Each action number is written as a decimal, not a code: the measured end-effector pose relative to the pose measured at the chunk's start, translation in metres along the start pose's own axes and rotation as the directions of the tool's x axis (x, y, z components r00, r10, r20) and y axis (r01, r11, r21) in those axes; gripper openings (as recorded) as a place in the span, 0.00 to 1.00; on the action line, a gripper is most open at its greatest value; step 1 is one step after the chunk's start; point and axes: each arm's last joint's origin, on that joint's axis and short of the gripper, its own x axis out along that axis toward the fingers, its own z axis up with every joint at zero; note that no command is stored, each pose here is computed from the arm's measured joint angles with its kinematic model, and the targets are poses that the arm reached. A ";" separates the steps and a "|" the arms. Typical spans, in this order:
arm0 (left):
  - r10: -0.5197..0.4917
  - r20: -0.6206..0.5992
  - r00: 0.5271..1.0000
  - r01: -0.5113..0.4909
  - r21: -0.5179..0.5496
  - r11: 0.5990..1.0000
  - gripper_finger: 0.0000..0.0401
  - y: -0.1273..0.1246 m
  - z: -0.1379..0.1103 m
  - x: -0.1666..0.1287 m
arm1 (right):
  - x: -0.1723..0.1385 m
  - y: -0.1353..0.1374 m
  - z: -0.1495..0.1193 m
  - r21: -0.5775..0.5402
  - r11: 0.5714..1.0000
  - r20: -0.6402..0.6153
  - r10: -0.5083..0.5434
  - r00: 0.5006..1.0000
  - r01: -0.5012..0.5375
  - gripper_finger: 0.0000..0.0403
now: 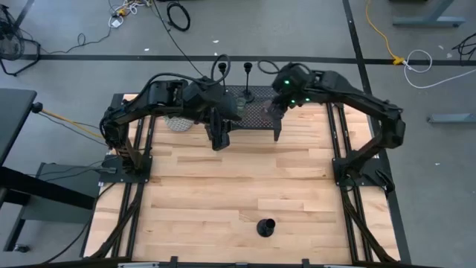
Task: Pick & Place candle stick holders
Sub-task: Put the black candle holder on the shelf aligned with the other black candle holders
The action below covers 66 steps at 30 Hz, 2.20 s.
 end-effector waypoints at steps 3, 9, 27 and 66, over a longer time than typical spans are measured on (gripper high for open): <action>0.000 0.000 1.000 0.000 0.000 1.000 0.30 0.000 0.000 0.000 | -0.015 0.006 -0.011 0.022 0.996 -0.055 0.084 0.995 -0.083 0.41; 0.000 0.000 1.000 0.000 0.001 1.000 0.30 0.000 0.000 0.000 | -0.040 0.047 -0.046 -0.051 0.951 -0.279 0.280 0.918 -0.306 0.41; 0.000 -0.001 1.000 0.000 0.002 1.000 0.30 0.000 0.000 0.000 | -0.113 0.169 -0.160 0.051 0.938 -0.211 0.346 0.914 -0.343 0.41; 0.097 0.052 0.994 -0.096 -0.010 0.995 0.30 0.003 0.005 0.000 | 0.022 0.251 -0.314 -0.033 0.821 0.296 0.553 0.779 -0.571 0.41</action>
